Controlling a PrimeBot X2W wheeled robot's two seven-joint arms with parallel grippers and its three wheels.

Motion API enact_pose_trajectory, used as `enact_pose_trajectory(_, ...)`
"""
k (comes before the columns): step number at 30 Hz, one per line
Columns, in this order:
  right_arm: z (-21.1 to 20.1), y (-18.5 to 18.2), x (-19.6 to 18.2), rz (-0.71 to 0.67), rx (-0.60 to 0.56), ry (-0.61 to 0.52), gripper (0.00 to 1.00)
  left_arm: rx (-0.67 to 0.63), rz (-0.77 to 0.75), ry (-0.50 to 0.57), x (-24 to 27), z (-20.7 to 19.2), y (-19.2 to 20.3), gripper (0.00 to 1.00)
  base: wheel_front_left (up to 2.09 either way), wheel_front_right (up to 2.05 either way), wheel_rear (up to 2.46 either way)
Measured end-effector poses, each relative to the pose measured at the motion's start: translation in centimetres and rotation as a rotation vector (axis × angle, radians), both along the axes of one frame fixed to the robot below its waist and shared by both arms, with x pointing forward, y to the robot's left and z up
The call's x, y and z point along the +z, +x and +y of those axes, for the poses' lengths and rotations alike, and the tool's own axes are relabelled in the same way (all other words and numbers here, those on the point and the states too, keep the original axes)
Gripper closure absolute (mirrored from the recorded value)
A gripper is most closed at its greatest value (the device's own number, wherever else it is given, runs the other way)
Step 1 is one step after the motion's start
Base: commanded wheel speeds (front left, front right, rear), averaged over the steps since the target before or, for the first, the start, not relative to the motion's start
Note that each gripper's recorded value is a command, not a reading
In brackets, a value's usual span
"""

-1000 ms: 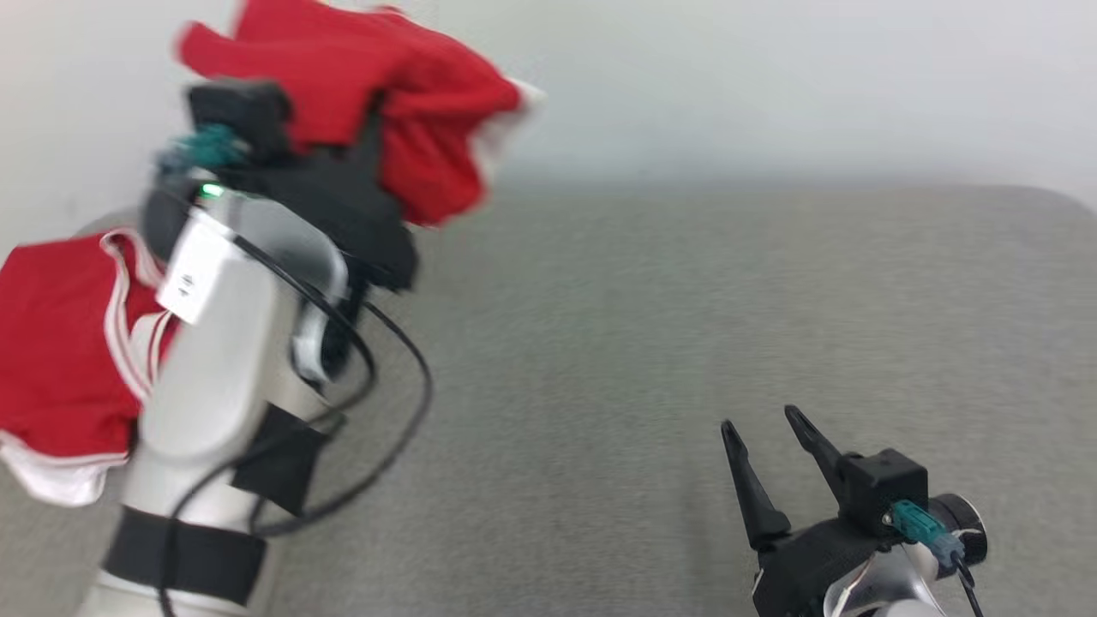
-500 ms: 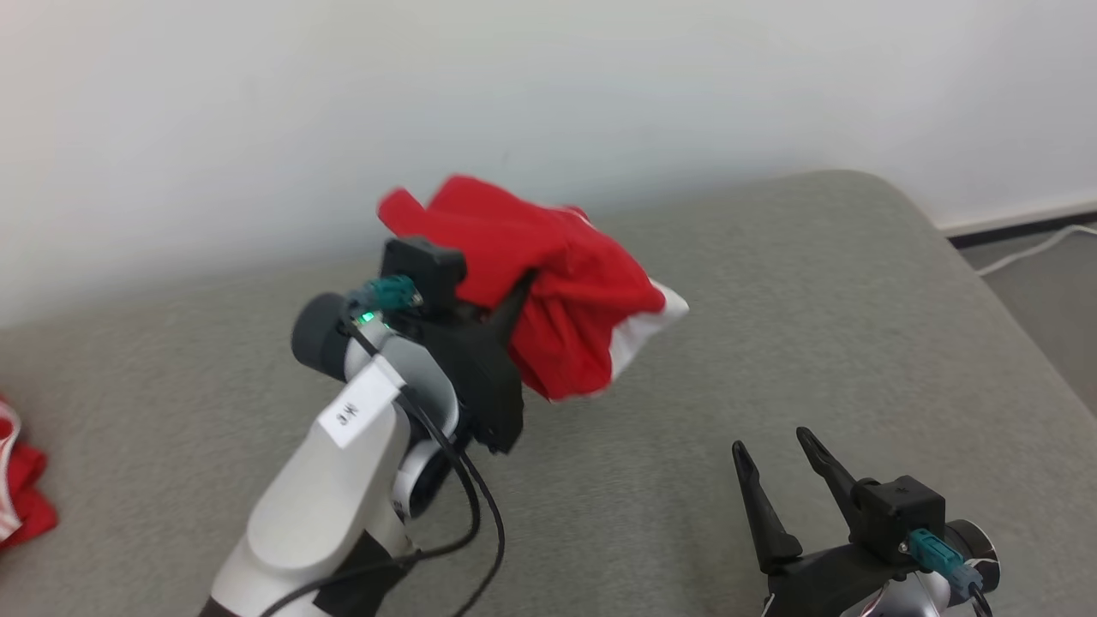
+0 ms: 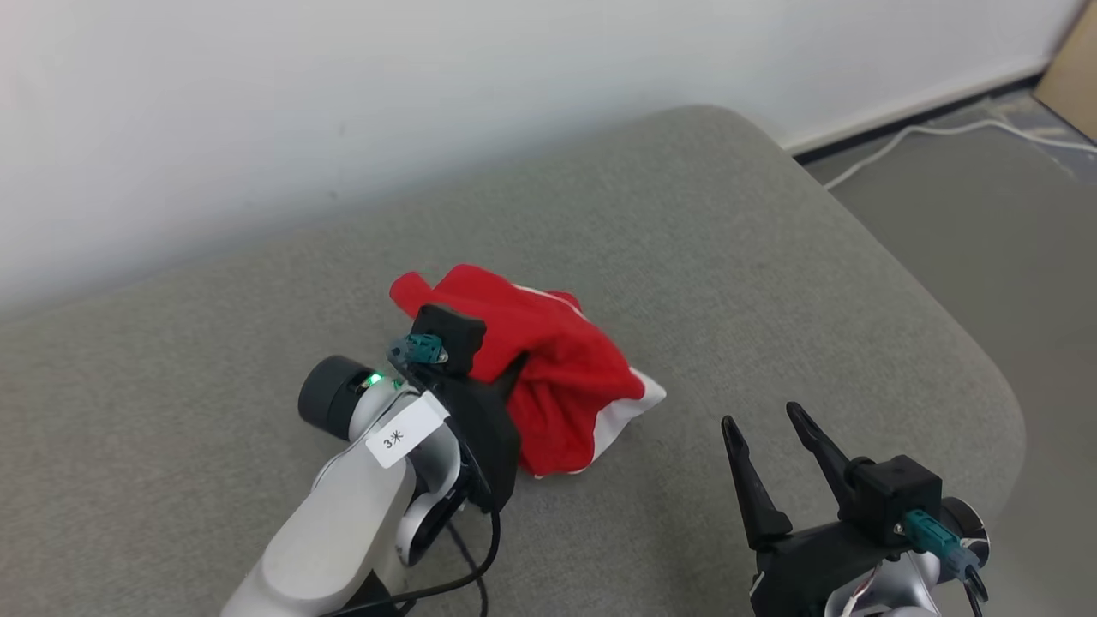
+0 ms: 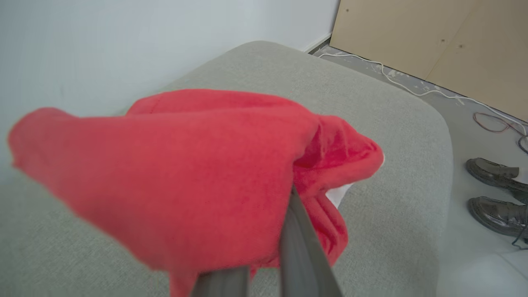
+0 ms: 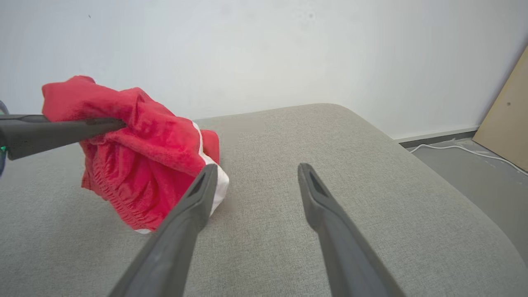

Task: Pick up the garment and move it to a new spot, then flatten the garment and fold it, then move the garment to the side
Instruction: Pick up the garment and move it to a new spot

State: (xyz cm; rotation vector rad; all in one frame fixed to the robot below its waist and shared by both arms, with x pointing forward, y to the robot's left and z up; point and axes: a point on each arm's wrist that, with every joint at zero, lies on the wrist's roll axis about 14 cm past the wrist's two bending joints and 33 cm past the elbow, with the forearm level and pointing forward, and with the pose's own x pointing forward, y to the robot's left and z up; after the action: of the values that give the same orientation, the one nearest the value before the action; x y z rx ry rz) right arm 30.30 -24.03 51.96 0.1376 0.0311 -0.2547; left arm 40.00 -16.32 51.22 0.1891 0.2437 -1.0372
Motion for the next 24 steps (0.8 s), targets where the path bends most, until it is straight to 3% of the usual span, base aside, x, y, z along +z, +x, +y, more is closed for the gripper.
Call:
enact_pose_trajectory(1, -0.2, 0.1, -0.2, 0.009, -0.007, 0.001, 0.00, -0.005, 0.016, 0.018, -0.9, 0.0, 0.1, 1.00, 0.00, 0.00, 0.00)
enact_pose_trajectory(2, -0.3, 0.2, -0.5, 0.018, -0.014, 0.002, 0.00, -0.011, 0.034, 0.036, -1.9, 0.1, 0.1, 0.82, 0.00, 0.00, 0.00)
enact_pose_trajectory(3, -0.4, 0.3, -0.6, 0.024, -0.019, 0.004, 0.00, -0.011, 0.049, 0.050, -2.7, 0.2, 0.2, 0.07, 0.00, 0.00, 0.00)
enact_pose_trajectory(4, -0.6, 0.4, -0.7, 0.026, -0.025, 0.005, 0.00, -0.012, 0.062, 0.062, -3.4, 0.3, 0.2, 0.00, 0.00, 0.00, 0.00)
enact_pose_trajectory(12, -0.9, 0.8, -1.5, 0.045, -0.032, 0.004, 0.00, -0.035, 0.113, 0.100, -5.8, 0.5, -0.5, 0.00, 0.00, 0.00, 0.00)
enact_pose_trajectory(24, 1.0, 2.0, -1.4, 0.028, 0.042, 0.006, 0.00, 0.007, 0.090, 0.052, -4.9, 2.7, -1.4, 0.00, 0.00, 0.00, 0.00)
